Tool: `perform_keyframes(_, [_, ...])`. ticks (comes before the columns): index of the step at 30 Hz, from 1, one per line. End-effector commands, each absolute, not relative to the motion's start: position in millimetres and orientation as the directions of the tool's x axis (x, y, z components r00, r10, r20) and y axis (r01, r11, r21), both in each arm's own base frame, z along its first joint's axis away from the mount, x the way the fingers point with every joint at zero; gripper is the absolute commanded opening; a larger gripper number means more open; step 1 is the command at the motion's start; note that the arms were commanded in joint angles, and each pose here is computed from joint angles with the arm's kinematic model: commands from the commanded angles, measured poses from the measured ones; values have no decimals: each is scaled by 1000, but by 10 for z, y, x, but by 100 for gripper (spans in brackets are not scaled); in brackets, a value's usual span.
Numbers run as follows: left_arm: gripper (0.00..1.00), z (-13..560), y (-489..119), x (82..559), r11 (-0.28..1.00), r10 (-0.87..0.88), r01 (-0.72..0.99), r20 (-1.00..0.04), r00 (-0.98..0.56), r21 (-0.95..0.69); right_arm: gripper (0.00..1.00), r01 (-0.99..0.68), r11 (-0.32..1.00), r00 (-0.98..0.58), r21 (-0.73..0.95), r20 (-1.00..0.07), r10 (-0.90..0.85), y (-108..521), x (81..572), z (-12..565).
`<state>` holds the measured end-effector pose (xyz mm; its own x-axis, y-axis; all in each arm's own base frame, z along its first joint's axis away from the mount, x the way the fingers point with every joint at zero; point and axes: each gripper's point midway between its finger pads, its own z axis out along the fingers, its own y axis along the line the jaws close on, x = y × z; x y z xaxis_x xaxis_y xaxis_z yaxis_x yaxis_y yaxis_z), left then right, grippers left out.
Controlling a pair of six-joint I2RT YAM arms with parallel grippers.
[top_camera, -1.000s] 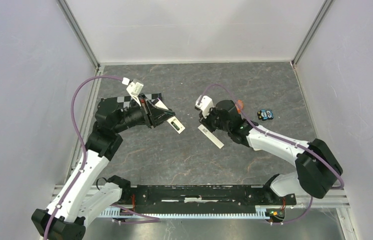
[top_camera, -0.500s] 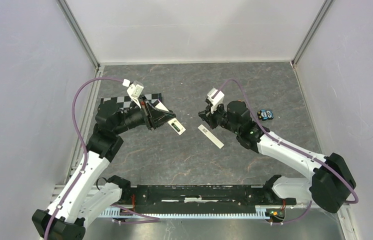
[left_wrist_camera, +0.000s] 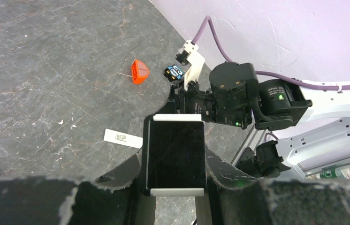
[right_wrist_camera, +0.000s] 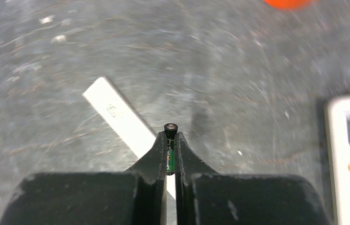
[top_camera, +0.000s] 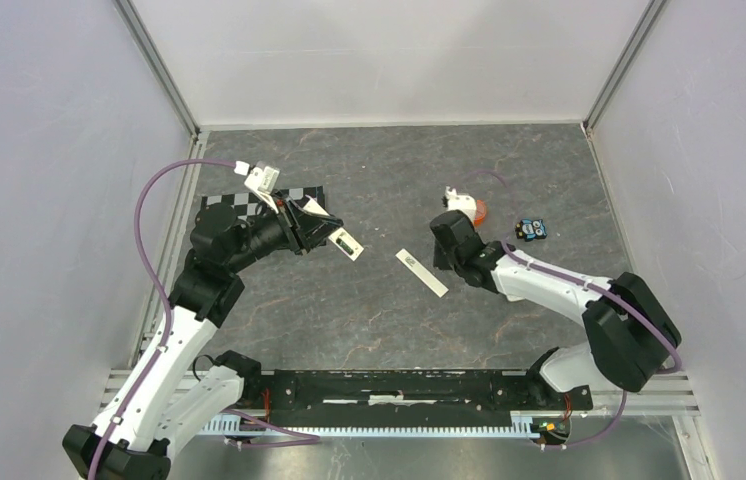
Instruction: Load the batteries into the remote control
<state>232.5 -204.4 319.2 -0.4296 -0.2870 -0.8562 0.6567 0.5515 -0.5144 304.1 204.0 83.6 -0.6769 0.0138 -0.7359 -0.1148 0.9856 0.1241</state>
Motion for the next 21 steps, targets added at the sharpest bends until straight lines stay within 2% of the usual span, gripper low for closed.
perform_keyframes(1, [2, 3233, -2019, 2358, 560, -321, 634, -845, -427, -533, 0, 279, 940, -628, 198, -702, 334, 1574, 2967, 611])
perform_keyframes(7, [2, 3201, -2005, 2358, 567, -323, 626, -844, -428, -535, 0, 459, 865, -557, 205, -691, 460, 1309, 2905, 417])
perform_keyframes(11, [2, 3196, -2005, 2368, 570, -321, 625, -845, -428, -533, 2, 516, 833, -540, 201, -679, 498, 1226, 2889, 321])
perform_keyframes(15, [2, 3183, -1993, 2374, 578, -318, 621, -847, -425, -529, 23, 502, 848, -563, 170, -680, 469, 1236, 2917, 333])
perform_keyframes(21, [2, 3183, -1958, 2394, 601, -316, 602, -848, -426, -526, 47, 405, 903, -575, 141, -728, 372, 1233, 3004, 559])
